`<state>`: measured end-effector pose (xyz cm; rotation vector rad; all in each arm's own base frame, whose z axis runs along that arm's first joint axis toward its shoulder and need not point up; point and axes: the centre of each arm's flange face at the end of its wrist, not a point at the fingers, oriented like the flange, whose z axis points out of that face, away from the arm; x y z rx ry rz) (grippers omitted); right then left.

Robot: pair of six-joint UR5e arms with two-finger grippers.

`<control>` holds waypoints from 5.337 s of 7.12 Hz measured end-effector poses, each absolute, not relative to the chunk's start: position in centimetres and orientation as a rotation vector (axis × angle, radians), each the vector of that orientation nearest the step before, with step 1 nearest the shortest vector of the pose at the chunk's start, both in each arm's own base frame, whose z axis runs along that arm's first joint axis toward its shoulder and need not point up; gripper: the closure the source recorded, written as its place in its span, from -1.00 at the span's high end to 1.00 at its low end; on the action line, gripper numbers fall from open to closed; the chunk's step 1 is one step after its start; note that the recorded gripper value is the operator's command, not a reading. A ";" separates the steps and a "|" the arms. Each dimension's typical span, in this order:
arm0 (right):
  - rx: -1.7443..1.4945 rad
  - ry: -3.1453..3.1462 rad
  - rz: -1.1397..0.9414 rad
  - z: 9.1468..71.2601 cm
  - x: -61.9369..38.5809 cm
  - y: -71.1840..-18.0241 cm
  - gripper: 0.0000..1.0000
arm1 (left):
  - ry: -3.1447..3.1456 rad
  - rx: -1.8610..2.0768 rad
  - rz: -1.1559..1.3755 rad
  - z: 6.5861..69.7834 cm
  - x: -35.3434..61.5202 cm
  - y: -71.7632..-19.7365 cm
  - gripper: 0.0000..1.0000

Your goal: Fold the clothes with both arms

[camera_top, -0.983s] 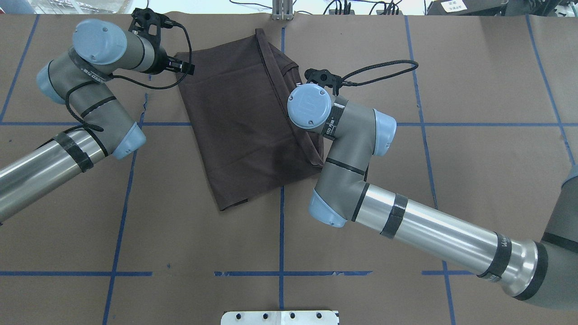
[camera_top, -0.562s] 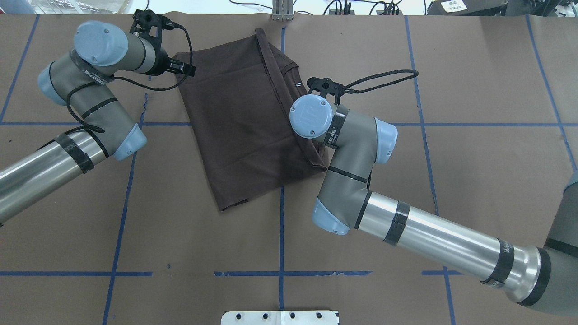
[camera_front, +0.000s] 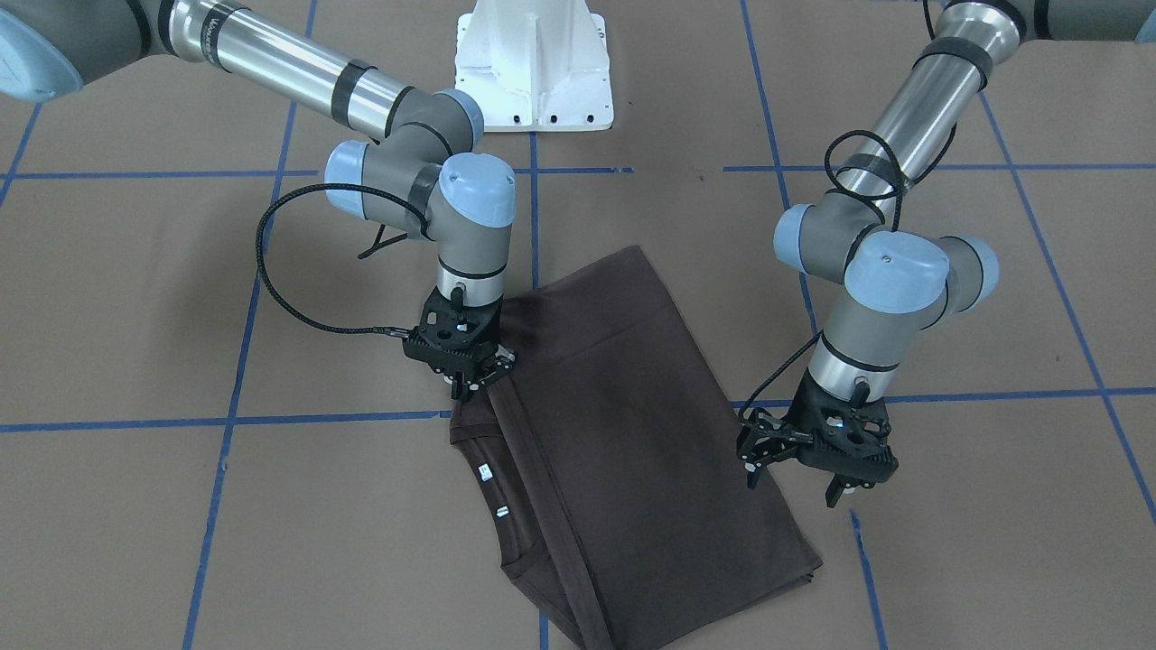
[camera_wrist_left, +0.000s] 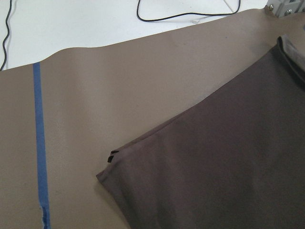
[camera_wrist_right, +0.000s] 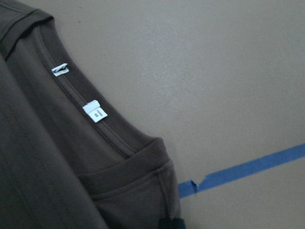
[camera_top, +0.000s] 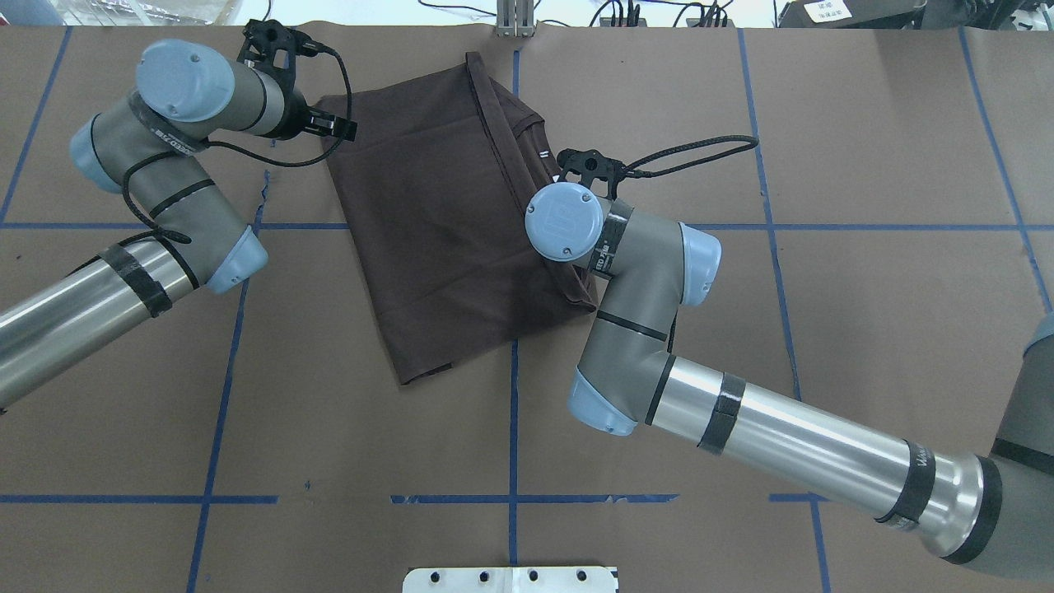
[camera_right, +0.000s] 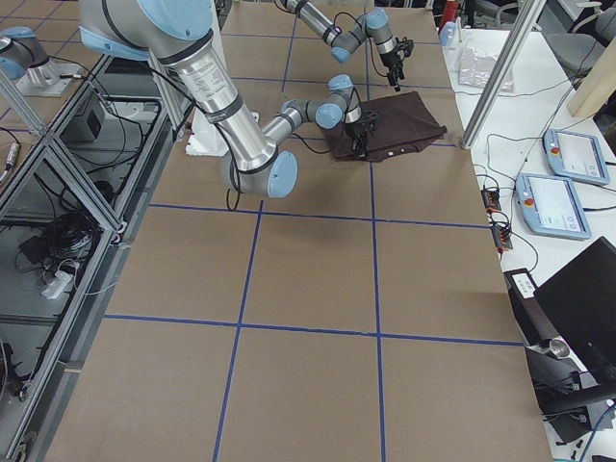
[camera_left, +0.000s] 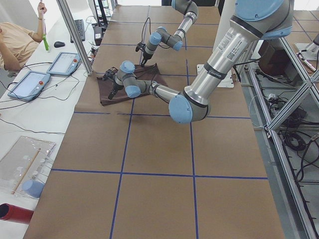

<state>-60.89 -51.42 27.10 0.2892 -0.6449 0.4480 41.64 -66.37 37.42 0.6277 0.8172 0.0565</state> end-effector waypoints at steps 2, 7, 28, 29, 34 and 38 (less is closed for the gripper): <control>0.293 -0.643 0.447 27.1 -60.8 -51.3 -1.00 | 0.822 0.623 0.048 37.3 41.8 -66.3 1.00; 0.294 -0.657 0.383 24.9 -57.5 -41.4 -1.00 | 0.837 0.614 0.040 37.0 42.6 -65.8 1.00; 0.440 -0.647 -0.079 28.2 -55.1 -22.6 -0.39 | 1.087 0.497 0.014 33.4 42.3 -53.2 1.00; 0.438 -0.655 -0.082 27.9 -55.1 -22.4 -0.37 | 1.086 0.496 0.014 33.4 42.3 -53.2 1.00; 0.431 -0.652 -0.090 28.3 -55.3 -22.0 -1.00 | 1.086 0.491 0.013 33.5 42.7 -53.0 1.00; 0.432 -0.630 -0.065 29.6 -54.1 -22.5 -1.00 | 1.087 0.490 0.013 33.5 42.7 -53.0 1.00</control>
